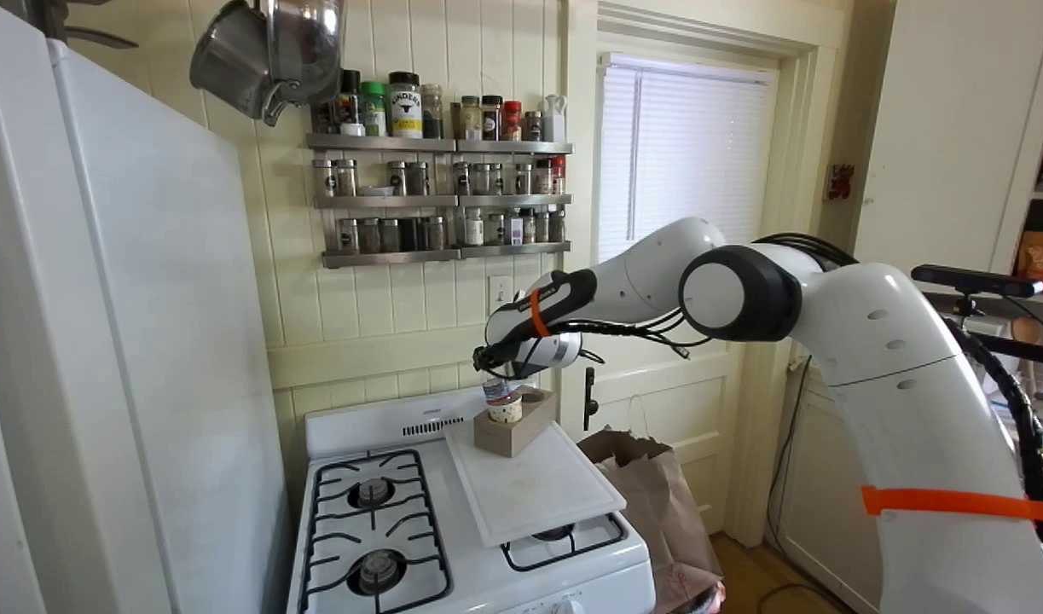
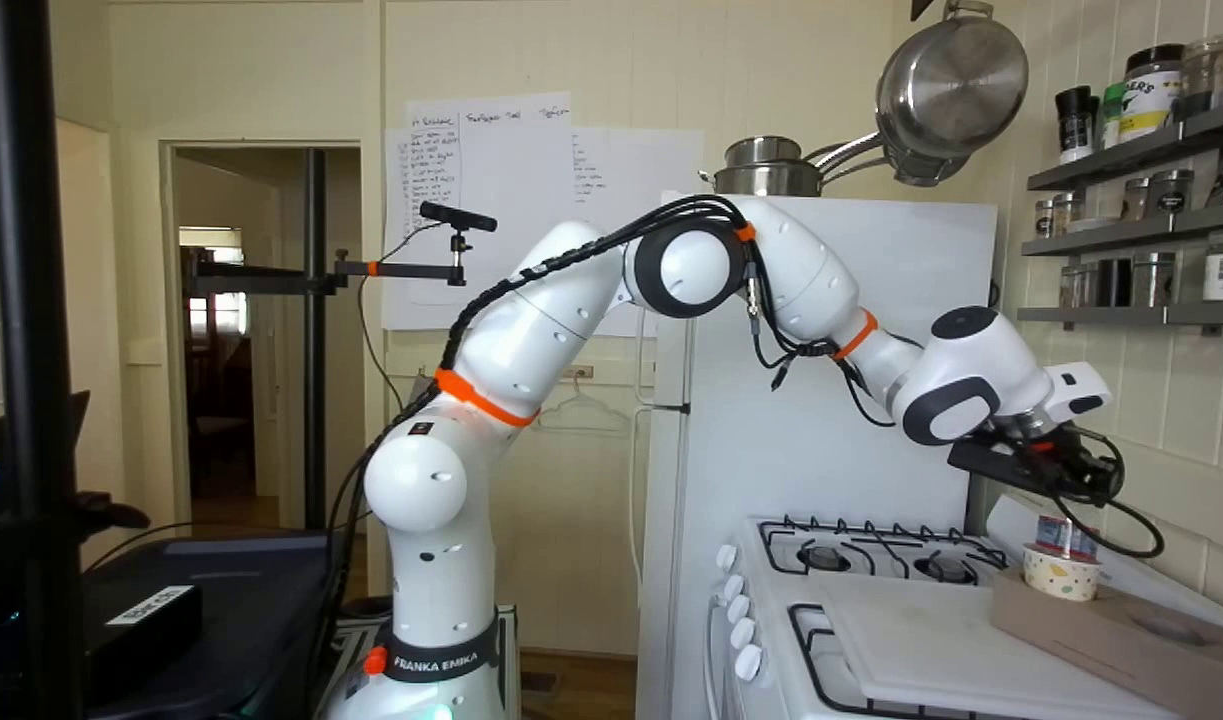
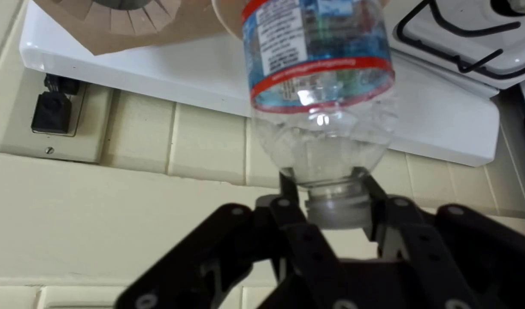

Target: Remove the water bottle from the coffee cup.

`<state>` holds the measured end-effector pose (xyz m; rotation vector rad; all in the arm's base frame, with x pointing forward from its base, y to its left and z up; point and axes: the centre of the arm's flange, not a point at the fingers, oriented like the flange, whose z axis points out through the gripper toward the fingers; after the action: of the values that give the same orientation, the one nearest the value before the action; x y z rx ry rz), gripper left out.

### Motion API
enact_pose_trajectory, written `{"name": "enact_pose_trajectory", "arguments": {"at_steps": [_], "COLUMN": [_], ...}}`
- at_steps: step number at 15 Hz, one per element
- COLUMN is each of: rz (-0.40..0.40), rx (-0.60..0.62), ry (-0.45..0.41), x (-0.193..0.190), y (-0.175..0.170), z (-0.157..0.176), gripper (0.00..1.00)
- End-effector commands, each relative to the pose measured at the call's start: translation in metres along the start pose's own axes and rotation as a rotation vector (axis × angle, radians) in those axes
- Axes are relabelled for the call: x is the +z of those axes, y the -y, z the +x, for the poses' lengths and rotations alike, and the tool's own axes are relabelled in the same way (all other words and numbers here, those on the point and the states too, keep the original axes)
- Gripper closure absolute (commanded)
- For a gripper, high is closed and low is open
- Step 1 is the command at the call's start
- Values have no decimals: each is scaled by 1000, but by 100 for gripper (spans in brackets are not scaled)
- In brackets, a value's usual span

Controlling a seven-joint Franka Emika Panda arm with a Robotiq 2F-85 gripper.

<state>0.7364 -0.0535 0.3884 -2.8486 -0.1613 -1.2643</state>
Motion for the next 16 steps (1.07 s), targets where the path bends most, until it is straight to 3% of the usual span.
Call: {"name": "enact_pose_trajectory", "arguments": {"at_steps": [1,2,12,13,14,16], "rz": [3,3,-4,-16,-17,-42], "rx": [-11,-11,-13,-13,-18,-33], "ry": [-41,-43,-124,-114,-100,-85], "x": [0,-1,-19,-20,-21,-25], "y": [-3,-4,-2,-2,-2,-3], "z": [6,7,31,33,34,36], "gripper": [92,99,100,75,74,61]}}
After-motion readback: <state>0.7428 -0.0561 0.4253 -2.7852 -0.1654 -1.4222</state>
